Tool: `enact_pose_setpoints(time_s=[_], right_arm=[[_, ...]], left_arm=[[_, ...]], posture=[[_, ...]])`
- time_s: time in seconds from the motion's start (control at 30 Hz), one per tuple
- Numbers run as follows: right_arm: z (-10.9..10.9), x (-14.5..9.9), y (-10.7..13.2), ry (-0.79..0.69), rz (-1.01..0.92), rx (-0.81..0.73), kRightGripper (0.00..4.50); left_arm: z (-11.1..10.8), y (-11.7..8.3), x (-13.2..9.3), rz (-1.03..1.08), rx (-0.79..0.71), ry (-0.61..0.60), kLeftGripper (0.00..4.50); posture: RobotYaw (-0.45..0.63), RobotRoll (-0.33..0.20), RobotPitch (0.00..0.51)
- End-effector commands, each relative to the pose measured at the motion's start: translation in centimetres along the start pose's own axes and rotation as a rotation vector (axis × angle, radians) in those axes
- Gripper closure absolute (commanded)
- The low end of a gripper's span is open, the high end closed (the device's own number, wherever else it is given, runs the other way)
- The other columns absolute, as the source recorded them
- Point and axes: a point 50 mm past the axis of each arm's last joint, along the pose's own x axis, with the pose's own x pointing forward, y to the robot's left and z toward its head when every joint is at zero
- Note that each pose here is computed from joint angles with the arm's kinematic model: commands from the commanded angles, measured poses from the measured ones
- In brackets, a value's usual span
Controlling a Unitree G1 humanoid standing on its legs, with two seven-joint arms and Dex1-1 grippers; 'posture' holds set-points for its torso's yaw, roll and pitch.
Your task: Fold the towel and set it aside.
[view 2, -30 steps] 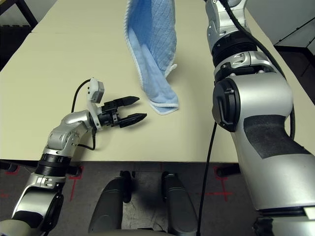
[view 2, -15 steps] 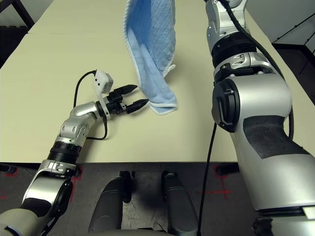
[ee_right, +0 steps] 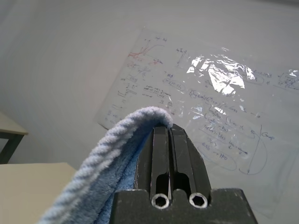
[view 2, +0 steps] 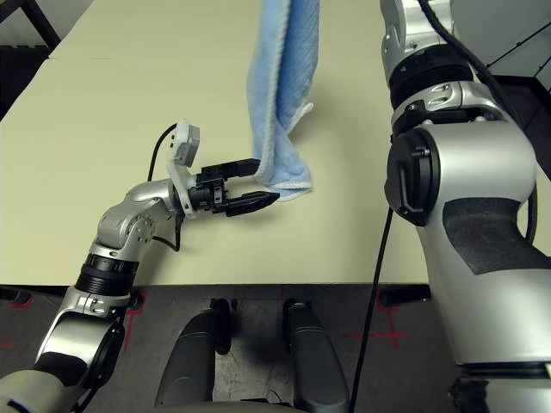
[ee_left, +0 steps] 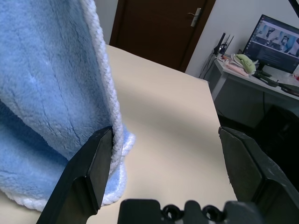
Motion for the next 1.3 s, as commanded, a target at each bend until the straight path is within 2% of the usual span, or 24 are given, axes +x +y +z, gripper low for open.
enact_pose_setpoints(time_s=[0.03,0.3,0.47,0.77,1.13,1.23,1.3], right_arm=[[0.9,0.5,-0.5,-0.016,-0.006,-0.024,4.48],[1.0,0.6,-0.4,-0.026,-0.003,-0.025,4.48],[1.1,0.6,-0.6,-0.025,-0.004,-0.029,4.48],[0.9,0.5,-0.4,-0.021,0.002,-0.026,4.48],[0.7,0.5,-0.2,-0.015,0.01,-0.018,4.48],[0.7,0.4,-0.2,-0.015,0.011,-0.016,4.5],[0.6,0.4,-0.1,-0.015,0.013,-0.014,4.5]], left_arm=[[-0.5,-0.4,0.4,-0.029,-0.007,0.026,0.0],[-2.7,1.3,0.6,0.121,0.035,0.08,0.0],[-4.0,2.7,0.7,0.22,0.115,0.176,0.0],[-3.7,3.0,0.8,0.193,0.133,0.152,0.0],[-3.6,3.0,-1.3,0.193,0.086,0.16,0.0],[-3.5,3.0,-1.5,0.203,0.076,0.151,0.63],[-3.5,3.1,-1.4,0.209,0.076,0.145,1.39]], posture=[[-0.02,0.0,0.233],[-0.03,0.0,0.236],[-0.03,0.0,0.237],[-0.03,0.0,0.239],[-0.02,0.0,0.241],[-0.02,0.0,0.242],[-0.02,0.0,0.242]])
